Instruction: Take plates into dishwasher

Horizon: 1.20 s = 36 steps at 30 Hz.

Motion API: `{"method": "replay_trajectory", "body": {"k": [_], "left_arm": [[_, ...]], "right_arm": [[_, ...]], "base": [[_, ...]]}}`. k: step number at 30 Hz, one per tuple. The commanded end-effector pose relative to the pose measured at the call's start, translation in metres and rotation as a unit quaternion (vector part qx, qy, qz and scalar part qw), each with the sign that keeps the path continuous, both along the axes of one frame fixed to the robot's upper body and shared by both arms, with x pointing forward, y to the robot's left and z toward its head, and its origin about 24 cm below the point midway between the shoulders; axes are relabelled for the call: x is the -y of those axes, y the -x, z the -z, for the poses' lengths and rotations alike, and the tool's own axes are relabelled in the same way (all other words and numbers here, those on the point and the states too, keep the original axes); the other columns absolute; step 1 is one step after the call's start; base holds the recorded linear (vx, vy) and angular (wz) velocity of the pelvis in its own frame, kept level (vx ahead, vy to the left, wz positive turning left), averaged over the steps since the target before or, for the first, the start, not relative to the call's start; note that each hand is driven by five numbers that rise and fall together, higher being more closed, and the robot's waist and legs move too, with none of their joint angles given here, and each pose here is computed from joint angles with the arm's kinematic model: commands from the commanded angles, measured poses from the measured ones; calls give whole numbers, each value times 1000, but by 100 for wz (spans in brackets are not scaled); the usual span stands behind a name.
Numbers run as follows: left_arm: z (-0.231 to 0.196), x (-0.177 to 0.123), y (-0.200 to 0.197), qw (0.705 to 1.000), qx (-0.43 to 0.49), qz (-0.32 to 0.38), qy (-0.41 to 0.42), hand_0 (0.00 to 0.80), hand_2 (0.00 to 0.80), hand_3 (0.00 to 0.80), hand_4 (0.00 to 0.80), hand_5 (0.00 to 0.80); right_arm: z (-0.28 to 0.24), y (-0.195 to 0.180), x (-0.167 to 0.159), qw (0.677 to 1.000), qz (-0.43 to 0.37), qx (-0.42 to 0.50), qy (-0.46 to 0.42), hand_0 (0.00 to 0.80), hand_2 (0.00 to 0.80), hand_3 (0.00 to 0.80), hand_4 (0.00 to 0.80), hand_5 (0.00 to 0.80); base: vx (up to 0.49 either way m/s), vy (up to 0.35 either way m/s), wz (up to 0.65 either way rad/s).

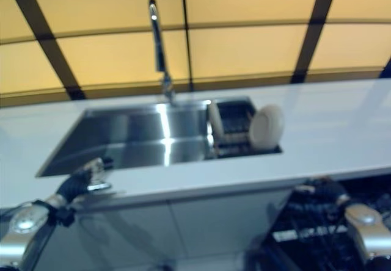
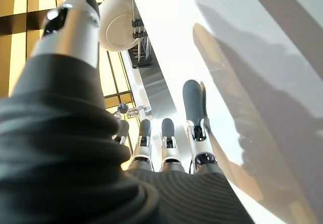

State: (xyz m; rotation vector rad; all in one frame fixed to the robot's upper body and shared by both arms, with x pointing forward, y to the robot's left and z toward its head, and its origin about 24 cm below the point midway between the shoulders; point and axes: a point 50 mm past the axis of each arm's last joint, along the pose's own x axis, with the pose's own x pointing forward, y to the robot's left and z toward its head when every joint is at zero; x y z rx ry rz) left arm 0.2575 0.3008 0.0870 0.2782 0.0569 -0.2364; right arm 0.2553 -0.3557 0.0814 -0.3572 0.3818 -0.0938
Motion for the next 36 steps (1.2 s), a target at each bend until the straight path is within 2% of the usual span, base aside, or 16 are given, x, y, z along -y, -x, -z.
{"method": "replay_trajectory", "body": {"k": [1,9,12,16,17,21,23,28,36], "left_arm": [[-6,2,-12,1000,6,10,-17,0,0,0,0,0],[-2,3,-14,1000,1,13,-19,0,0,0,0,0],[-3,3,-13,1000,2,12,-20,0,0,0,0,0],[-9,1,-12,1000,11,1,-22,0,0,0,0,0],[-10,-2,-10,1000,14,-4,-24,0,0,0,0,0],[-13,-5,-8,999,16,-11,-28,0,0,0,0,0],[-14,-9,-6,999,16,-16,-31,0,0,0,0,0],[-13,-13,-3,999,17,-22,-30,0,0,0,0,0],[-5,-24,8,999,17,-37,-27,0,0,0,0,0]], "right_arm": [[-162,-48,-29,949,-82,301,48,0,0,0,0,0],[-178,-50,-24,950,-93,291,60,0,0,0,0,0],[-161,-51,-21,965,-101,229,80,0,0,0,0,0],[-117,-43,-11,983,-128,70,113,0,0,0,0,0],[-98,-36,-9,982,-147,19,118,0,0,0,0,0],[-75,-27,-15,972,-201,-48,112,0,0,0,0,0],[-61,-17,-24,957,-258,-92,97,0,0,0,0,0],[-51,-4,-26,942,-306,-118,71,0,0,0,0,0],[-56,14,-25,931,-355,-78,-22,0,0,0,0,0]], "base": [[0,0,0],[0,0,0],[0,0,0],[0,0,0],[0,0,0],[0,0,0],[0,0,0],[-2,4,-5],[3,6,-5]]}}
